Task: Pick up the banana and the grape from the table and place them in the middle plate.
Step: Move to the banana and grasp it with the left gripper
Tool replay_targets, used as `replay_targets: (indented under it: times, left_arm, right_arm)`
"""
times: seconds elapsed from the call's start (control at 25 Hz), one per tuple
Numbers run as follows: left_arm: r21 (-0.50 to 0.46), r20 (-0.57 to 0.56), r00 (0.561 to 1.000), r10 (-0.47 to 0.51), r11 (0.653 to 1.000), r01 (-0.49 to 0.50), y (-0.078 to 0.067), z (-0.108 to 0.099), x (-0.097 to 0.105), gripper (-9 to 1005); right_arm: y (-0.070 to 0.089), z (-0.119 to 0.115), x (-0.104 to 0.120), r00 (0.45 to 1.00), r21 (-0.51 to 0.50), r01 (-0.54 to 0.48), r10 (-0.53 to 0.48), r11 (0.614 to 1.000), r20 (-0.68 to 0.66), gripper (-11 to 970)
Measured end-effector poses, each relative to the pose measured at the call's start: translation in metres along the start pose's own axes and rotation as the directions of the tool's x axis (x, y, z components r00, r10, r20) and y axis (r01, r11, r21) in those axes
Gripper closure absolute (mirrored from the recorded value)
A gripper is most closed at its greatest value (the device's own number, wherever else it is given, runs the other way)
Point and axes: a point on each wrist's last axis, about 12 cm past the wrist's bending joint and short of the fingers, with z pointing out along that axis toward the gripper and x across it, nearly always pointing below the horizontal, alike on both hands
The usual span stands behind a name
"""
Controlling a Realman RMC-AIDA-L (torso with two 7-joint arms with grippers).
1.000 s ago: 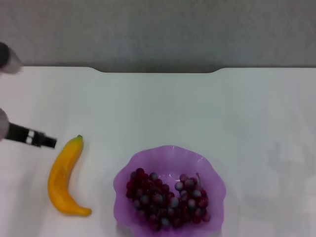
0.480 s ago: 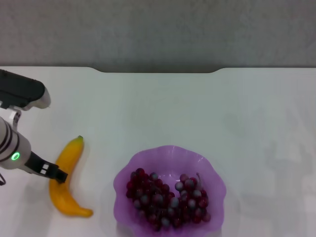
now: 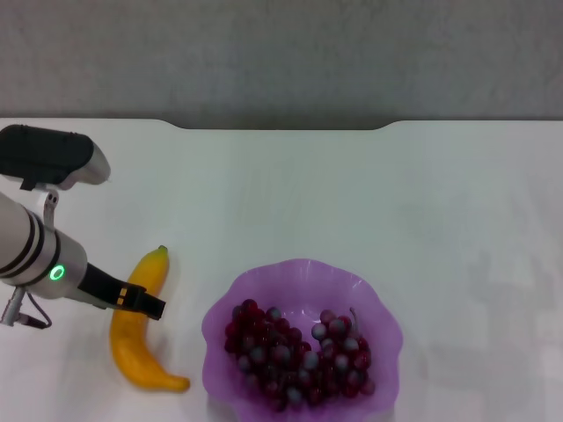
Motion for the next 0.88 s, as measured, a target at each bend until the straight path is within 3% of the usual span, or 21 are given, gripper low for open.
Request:
replay_targets:
  times: [0.36,0.88]
  left_arm:
    - [0.005,0.009,1.000,0.008,1.000,-0.008,-0.003,0.002,-0.003,163]
    - [-0.032,-0.031,1.000,-0.004,0.999,0.003,0.003,0.018,0.000,166]
  right_arm:
    - [0.002,0.001,0.000,1.000,-0.010,0.002,-0.002,1.000,-0.009,229]
    - [0.006,0.002,0.000,1.000,-0.027,0.004,-0.005,1.000,-0.024,230]
